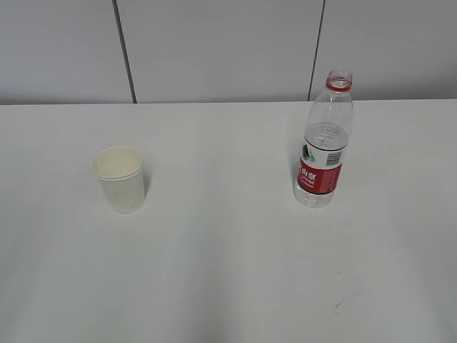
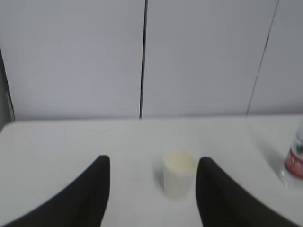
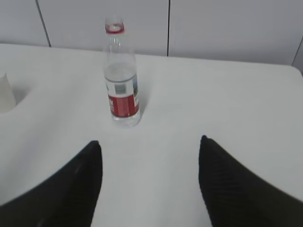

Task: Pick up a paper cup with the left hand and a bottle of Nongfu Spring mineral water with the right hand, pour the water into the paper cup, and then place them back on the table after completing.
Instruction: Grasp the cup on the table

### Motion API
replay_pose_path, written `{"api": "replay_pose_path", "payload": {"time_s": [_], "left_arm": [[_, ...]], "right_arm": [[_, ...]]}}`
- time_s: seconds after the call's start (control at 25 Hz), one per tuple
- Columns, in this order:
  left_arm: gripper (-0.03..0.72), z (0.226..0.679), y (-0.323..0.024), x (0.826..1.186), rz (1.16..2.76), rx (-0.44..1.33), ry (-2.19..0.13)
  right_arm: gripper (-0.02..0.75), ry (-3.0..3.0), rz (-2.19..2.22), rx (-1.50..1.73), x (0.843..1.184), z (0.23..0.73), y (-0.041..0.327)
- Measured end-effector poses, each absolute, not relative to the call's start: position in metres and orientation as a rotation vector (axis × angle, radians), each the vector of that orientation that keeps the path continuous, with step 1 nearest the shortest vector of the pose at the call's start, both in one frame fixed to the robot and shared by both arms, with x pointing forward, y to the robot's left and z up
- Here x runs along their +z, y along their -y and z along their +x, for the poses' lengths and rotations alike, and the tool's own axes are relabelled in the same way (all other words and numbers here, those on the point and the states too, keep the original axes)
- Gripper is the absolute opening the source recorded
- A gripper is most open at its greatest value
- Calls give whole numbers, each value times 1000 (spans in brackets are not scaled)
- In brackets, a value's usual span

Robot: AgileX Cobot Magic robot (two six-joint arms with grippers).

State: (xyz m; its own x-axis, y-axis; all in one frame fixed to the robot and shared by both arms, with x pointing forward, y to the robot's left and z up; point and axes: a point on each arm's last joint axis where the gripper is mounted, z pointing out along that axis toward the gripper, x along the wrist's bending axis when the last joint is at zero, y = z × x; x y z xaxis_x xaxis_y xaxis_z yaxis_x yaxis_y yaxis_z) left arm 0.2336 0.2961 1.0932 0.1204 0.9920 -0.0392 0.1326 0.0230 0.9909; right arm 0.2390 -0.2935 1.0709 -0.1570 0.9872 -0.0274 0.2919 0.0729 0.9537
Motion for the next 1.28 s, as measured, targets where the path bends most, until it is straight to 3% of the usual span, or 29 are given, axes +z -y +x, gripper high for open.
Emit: {"api": "replay_pose_path", "payload": {"time_s": [0.2,0.44,0.84,1.28], "left_arm": [[373,263,-294,1115,1232,1057,-1169],[373,308,-293,1117,1249,1077,-1181],[373,339,-290,1033,1280,1007,-1263],[373,373,-268,999,1478,910,-1205]], "right_arm": [[476,-1509,1278,1165,1084,259,292],[476,-1472,1257,1151,1088,302,291],[476,-1336,1330,1262,1040,349,289],[476,-1344,1376,1217,1011,361,290]]}}
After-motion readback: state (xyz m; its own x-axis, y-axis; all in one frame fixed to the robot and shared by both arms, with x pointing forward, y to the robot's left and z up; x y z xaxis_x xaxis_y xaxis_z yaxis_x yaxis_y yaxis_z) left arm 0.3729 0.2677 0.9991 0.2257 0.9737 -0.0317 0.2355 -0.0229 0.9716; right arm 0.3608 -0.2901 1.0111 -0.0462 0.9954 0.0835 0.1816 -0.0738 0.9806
